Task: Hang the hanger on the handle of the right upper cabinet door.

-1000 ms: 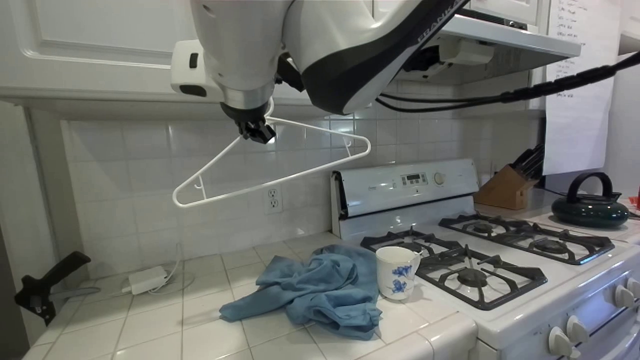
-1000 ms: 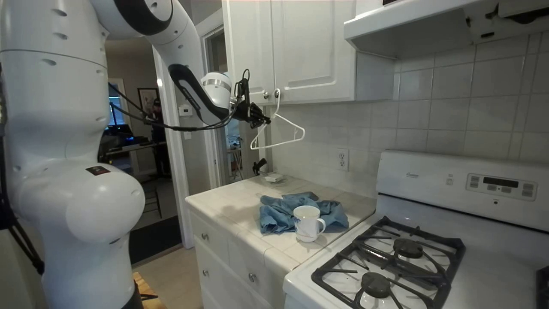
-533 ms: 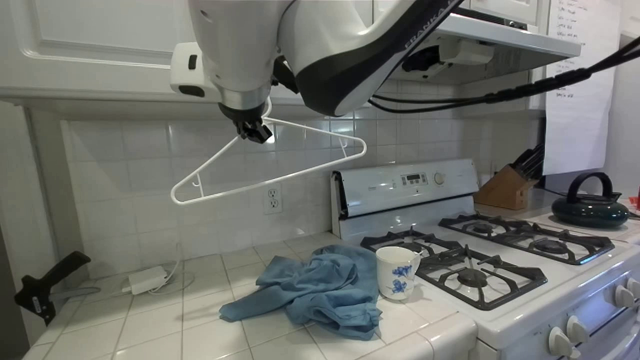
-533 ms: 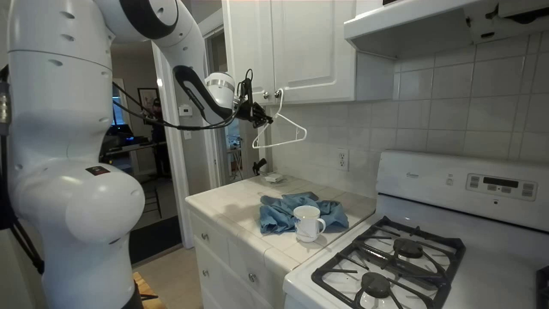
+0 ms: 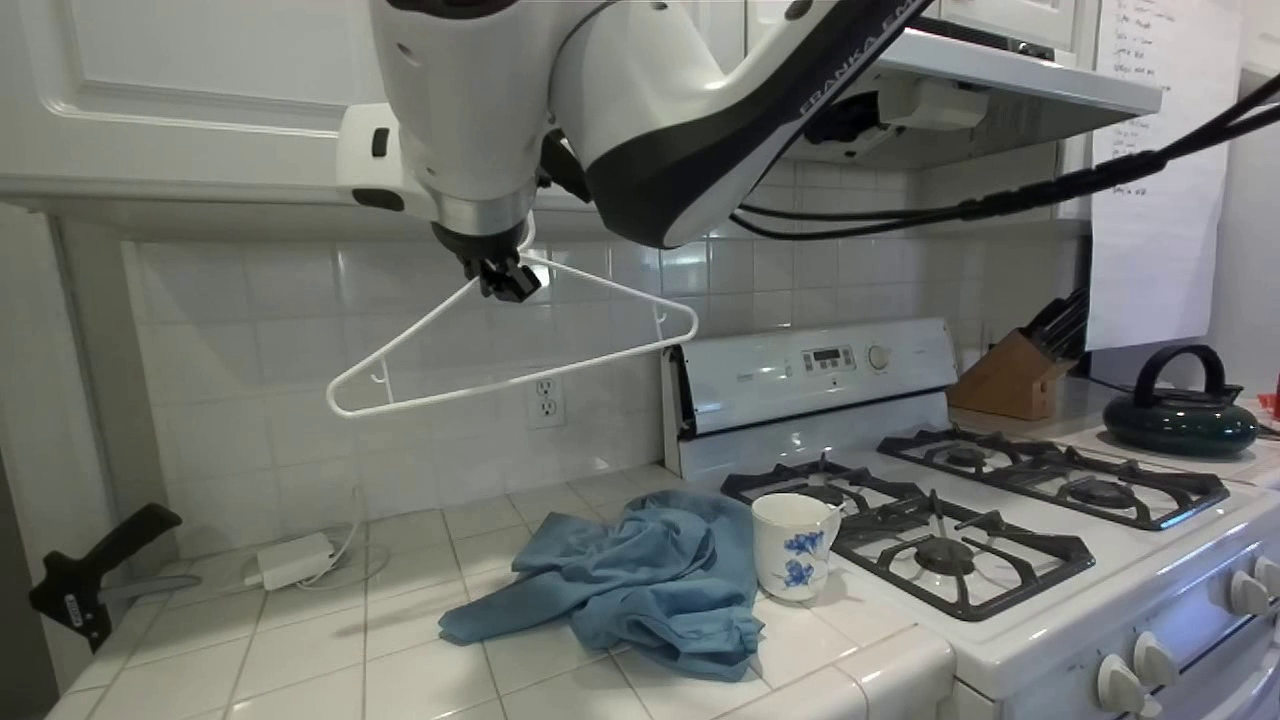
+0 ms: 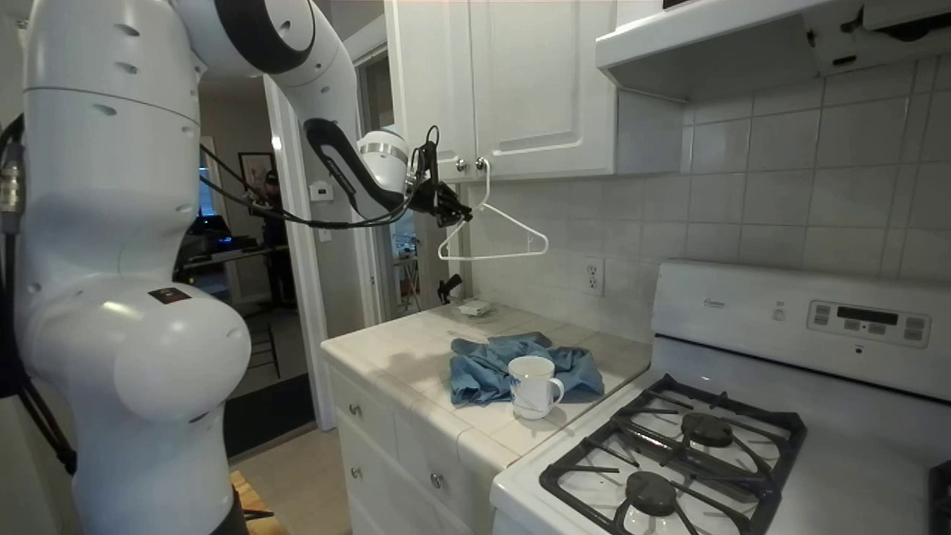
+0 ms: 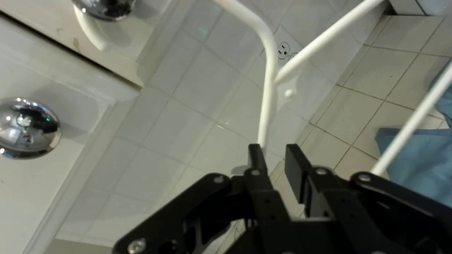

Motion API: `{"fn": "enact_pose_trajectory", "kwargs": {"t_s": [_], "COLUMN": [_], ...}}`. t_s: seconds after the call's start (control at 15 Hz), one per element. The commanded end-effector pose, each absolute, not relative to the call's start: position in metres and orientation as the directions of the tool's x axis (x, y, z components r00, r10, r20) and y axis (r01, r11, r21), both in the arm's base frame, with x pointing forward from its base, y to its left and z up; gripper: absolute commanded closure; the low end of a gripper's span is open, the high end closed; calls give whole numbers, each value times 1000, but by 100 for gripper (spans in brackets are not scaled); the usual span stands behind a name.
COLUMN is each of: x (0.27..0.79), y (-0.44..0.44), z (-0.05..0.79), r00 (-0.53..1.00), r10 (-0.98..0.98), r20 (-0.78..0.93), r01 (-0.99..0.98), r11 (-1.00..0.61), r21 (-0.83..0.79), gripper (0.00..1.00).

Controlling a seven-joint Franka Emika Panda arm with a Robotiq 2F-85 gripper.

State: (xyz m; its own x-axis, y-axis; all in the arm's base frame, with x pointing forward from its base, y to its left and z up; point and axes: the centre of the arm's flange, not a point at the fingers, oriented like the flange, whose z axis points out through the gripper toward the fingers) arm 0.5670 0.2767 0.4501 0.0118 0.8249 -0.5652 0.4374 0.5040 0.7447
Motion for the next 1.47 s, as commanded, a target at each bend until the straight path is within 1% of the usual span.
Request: {"fn": "enact_pose_trajectory", "kwargs": {"t_s": [0.0, 0.13, 0.33, 0.4, 0.47, 0.87, 1.13, 1.4], "x": [567, 561, 544, 536, 530, 497, 476, 465], "y": [289, 299, 318, 324, 330, 347, 349, 361], "z": [462, 471, 474, 475, 476, 475, 467, 461], "r00": [9, 19, -3, -7, -8, 70, 211, 362], "r10": [813, 818, 865, 883, 896, 963, 957, 911], "r20": [-583, -575, -501, -470, -444, -260, -198, -199], "r01": [410, 445, 522, 542, 565, 741, 825, 839], "r11": [528, 508, 429, 398, 370, 124, -66, -225], "r21": [743, 737, 737, 740, 738, 660, 561, 495], "gripper": [46, 32, 10, 4, 0, 0, 0, 0]}}
